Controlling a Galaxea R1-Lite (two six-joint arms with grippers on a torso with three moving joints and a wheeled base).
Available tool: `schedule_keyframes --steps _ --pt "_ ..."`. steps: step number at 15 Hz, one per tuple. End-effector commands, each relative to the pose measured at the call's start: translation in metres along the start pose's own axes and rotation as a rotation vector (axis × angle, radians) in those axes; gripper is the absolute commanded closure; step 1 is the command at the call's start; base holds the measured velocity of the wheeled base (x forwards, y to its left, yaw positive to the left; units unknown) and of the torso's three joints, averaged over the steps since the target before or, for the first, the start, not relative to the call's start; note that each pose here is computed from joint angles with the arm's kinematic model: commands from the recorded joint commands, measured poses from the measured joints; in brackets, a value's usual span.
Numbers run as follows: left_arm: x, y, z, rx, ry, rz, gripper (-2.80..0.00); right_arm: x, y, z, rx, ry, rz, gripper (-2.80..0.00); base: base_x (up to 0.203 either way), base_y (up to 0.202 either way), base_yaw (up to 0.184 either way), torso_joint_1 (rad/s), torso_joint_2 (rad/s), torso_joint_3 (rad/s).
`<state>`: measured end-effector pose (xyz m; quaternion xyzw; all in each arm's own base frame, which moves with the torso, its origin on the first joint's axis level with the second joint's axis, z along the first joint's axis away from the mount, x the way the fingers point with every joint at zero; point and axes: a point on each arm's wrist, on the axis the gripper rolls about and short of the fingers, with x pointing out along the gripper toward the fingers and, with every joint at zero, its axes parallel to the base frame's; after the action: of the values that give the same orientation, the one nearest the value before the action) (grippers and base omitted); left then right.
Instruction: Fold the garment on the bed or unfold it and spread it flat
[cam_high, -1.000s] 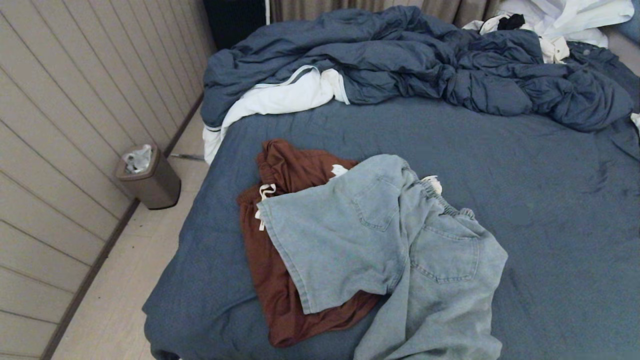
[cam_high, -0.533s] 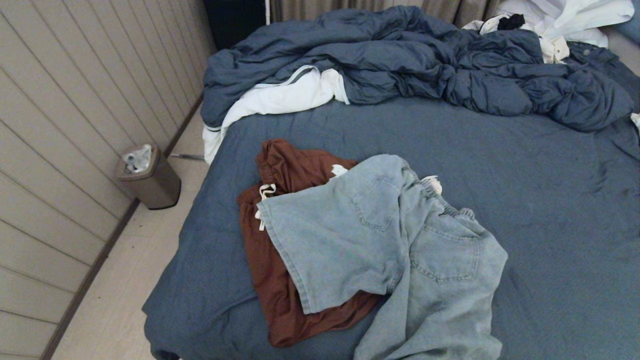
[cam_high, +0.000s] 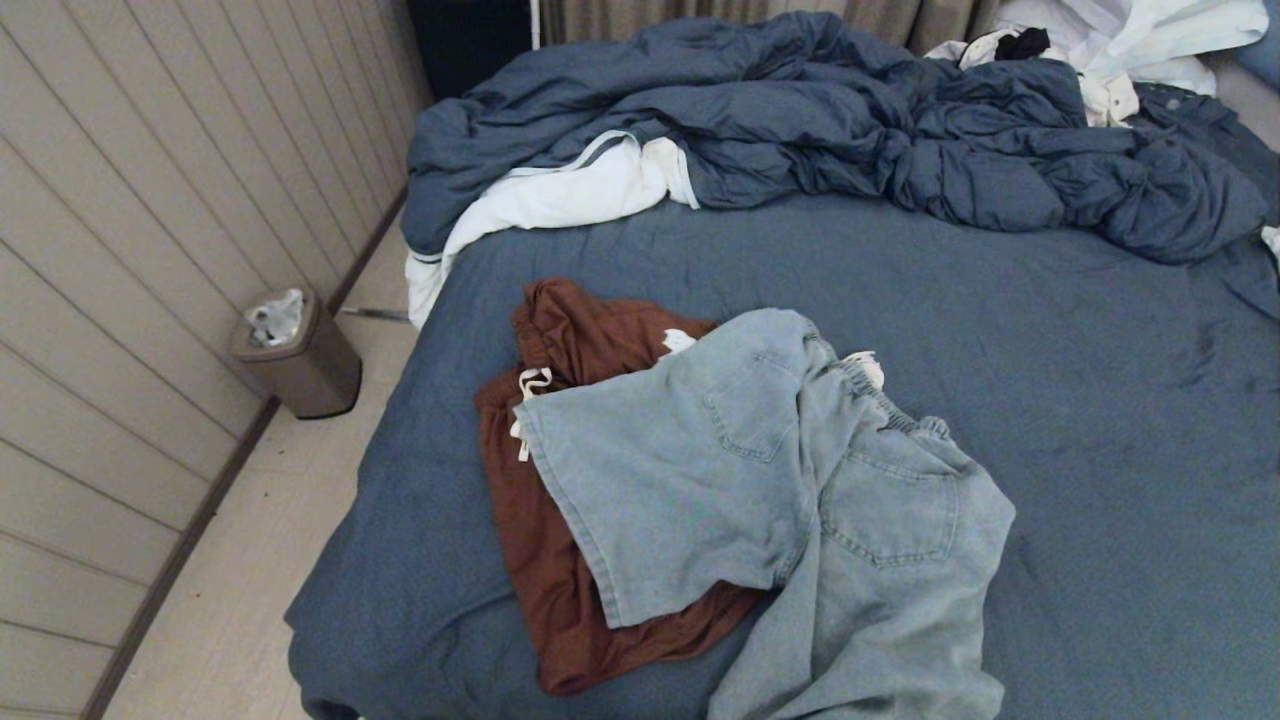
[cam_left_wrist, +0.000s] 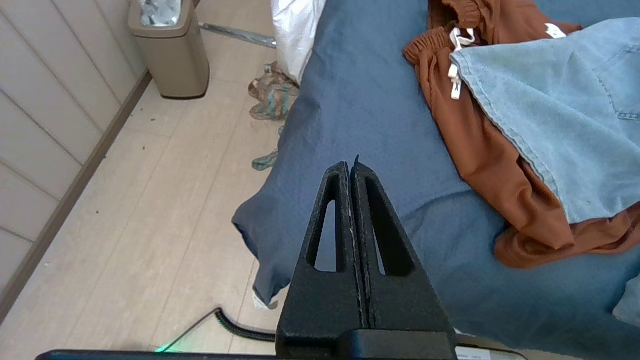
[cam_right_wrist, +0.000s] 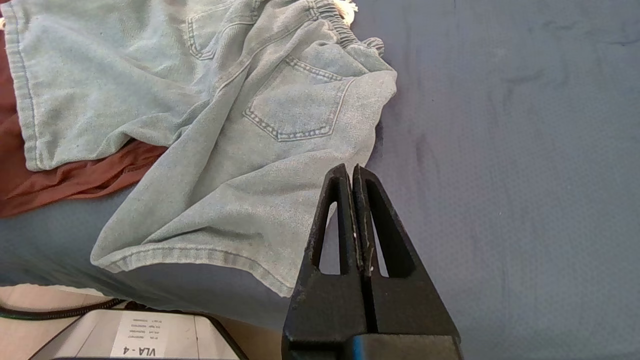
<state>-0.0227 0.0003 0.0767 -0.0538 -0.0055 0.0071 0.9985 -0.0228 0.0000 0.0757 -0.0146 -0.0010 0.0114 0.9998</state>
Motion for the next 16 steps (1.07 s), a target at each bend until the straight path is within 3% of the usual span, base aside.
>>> schedule_keyframes --steps 1,16 --pt "0.0001 0.0000 0.0001 -0.001 0.001 0.001 0.00 0.0000 0.0000 0.0000 0.000 0.000 0.000 0.00 0.000 0.000 0.000 0.000 0.00 0.000" --pt "0.0000 0.0000 0.0001 -0.001 -0.001 0.000 0.00 0.0000 0.0000 -0.0002 -0.005 0.002 0.003 0.00 0.000 0.000 0.000 0.000 0.00 0.000"
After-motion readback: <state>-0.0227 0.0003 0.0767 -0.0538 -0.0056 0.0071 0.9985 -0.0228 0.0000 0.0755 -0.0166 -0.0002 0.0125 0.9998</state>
